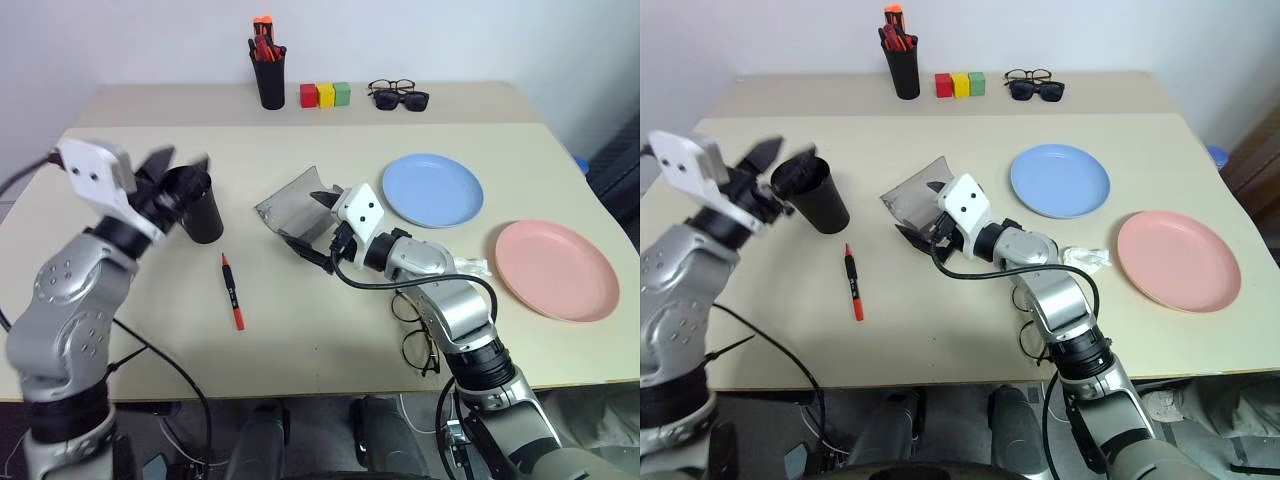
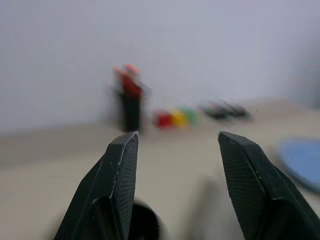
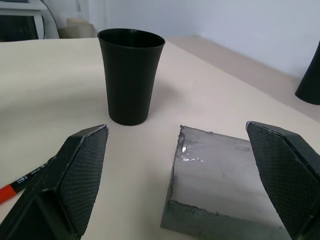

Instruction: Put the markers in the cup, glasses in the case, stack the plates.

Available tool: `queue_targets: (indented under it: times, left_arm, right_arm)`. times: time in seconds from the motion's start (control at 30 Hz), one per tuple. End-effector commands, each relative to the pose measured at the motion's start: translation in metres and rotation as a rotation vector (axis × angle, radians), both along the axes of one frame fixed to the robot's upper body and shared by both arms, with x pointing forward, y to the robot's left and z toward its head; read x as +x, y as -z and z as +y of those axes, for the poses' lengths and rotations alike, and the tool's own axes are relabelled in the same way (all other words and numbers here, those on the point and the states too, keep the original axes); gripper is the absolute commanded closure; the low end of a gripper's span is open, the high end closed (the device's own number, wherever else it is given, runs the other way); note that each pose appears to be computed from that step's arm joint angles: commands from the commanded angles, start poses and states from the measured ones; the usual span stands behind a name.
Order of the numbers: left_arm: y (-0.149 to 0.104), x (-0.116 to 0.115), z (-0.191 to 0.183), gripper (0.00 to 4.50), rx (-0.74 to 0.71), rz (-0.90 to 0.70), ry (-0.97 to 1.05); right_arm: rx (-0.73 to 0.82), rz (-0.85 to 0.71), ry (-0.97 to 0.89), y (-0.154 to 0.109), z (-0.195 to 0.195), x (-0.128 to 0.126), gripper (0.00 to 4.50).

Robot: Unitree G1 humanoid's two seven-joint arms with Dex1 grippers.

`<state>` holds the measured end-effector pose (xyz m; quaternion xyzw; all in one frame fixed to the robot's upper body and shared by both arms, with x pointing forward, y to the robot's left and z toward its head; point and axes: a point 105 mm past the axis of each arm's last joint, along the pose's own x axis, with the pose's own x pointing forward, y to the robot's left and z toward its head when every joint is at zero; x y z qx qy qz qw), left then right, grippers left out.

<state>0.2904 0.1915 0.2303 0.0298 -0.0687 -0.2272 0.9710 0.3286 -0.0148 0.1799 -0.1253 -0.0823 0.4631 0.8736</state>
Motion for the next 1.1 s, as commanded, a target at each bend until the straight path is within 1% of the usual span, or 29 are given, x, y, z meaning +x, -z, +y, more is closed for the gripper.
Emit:
queue_targets:
  times: [0.03,0.07,0.1,0.23,0.37,0.5,0.6,0.7,0.73,0.77,0.83,0.87,0.9,0.97,1.0,1.03,1.1]
  left_arm:
    - [0.027,-0.016,-0.012,0.16,0.133,0.193,0.064]
    - [0.040,-0.015,-0.008,0.07,0.195,0.257,0.018]
    - [0.049,-0.013,-0.003,0.07,0.224,0.306,-0.034]
    - [0.080,-0.001,0.017,0.07,0.169,0.508,-0.254]
    - [0.106,0.000,0.008,0.07,0.151,0.659,-0.286]
    - [0.116,-0.001,-0.001,0.07,0.124,0.723,-0.257]
    - [0.118,0.000,-0.004,0.82,0.105,0.729,-0.250]
    - [0.120,0.002,-0.004,2.30,0.115,0.734,-0.255]
    - [0.120,0.003,-0.003,2.73,0.119,0.733,-0.258]
    - [0.120,0.003,-0.003,3.33,0.121,0.732,-0.260]
    - [0.113,0.008,-0.004,4.35,0.138,0.674,-0.251]
    - [0.102,0.011,-0.008,4.47,0.136,0.607,-0.225]
    - [0.089,0.014,-0.012,4.47,0.132,0.532,-0.190]
    - [0.043,0.013,-0.029,4.47,0.090,0.283,-0.041]
    - [0.026,0.010,-0.034,4.47,0.072,0.192,0.010]
    - [0.010,0.008,-0.037,4.47,0.050,0.113,0.047]
    - [-0.025,0.010,-0.033,4.47,-0.017,-0.051,0.051]
  right_arm:
    - [0.020,-0.052,-0.020,-0.014,0.000,0.001,0.00]
    - [0.018,-0.054,-0.027,-0.014,0.001,0.001,0.00]
    - [0.017,-0.057,-0.033,-0.014,0.003,0.001,0.00]
    - [0.022,-0.064,-0.051,-0.016,0.006,0.001,0.00]
    - [0.023,-0.066,-0.060,-0.015,0.010,0.000,0.00]
    - [0.025,-0.067,-0.067,-0.015,0.011,-0.003,0.00]
    - [0.026,-0.067,-0.063,-0.015,0.010,-0.004,0.00]
    - [0.026,-0.065,-0.061,-0.014,0.010,-0.004,0.00]
    - [0.026,-0.064,-0.061,-0.014,0.010,-0.005,0.00]
    - [0.026,-0.064,-0.061,-0.014,0.010,-0.005,0.00]
    - [0.016,-0.057,-0.065,-0.012,0.009,-0.006,0.00]
    - [0.005,-0.051,-0.071,-0.009,0.007,-0.007,0.00]
    - [-0.007,-0.044,-0.076,-0.007,0.005,-0.007,0.00]
    - [-0.034,-0.032,-0.088,-0.003,-0.001,-0.008,0.00]
    - [-0.042,-0.030,-0.088,-0.002,-0.003,-0.007,0.00]
    - [-0.047,-0.030,-0.086,-0.002,-0.005,-0.007,0.00]
    - [-0.051,-0.030,-0.087,-0.002,-0.005,-0.006,0.00]
